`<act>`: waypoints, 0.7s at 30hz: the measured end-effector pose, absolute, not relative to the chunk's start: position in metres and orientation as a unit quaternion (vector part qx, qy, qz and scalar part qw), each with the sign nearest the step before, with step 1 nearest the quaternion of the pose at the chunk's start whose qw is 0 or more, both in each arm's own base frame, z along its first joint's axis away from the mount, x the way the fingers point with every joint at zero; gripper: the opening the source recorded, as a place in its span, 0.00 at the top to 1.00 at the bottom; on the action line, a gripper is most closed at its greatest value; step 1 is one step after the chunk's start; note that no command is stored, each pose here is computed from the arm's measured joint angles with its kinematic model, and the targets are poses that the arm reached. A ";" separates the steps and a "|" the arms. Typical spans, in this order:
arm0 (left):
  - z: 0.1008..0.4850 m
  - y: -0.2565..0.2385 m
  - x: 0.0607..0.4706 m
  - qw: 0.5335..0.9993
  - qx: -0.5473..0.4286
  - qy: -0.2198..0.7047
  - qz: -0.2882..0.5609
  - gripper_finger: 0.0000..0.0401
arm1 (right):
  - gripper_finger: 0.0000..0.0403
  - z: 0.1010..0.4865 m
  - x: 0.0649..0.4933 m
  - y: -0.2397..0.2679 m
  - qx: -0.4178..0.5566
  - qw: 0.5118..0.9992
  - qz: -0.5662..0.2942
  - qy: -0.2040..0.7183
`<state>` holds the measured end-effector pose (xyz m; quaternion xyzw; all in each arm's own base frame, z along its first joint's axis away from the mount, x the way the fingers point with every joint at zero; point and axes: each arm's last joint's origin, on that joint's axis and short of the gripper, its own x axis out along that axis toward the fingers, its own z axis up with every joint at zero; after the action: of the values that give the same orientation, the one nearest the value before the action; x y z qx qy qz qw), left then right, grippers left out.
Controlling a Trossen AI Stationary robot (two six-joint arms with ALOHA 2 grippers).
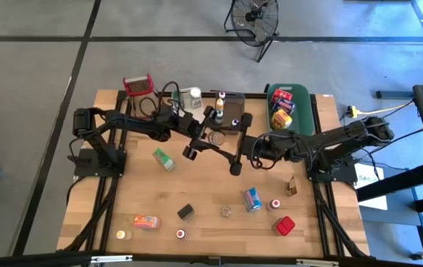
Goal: Pick & Place Kitchen Items
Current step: Put the transparent seasoning into the white bin
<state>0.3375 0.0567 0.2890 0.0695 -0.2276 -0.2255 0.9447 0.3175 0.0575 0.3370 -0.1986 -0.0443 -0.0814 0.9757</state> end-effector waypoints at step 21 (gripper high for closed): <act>0.289 0.056 0.337 0.944 0.069 -0.223 -0.235 0.53 | 0.53 0.338 0.318 0.058 -0.202 0.975 -0.073 -0.053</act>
<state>0.3374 0.0556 0.2888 0.0689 -0.2229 -0.2346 0.9437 0.3183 0.0580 0.3375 -0.2021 -0.0528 -0.0732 0.9752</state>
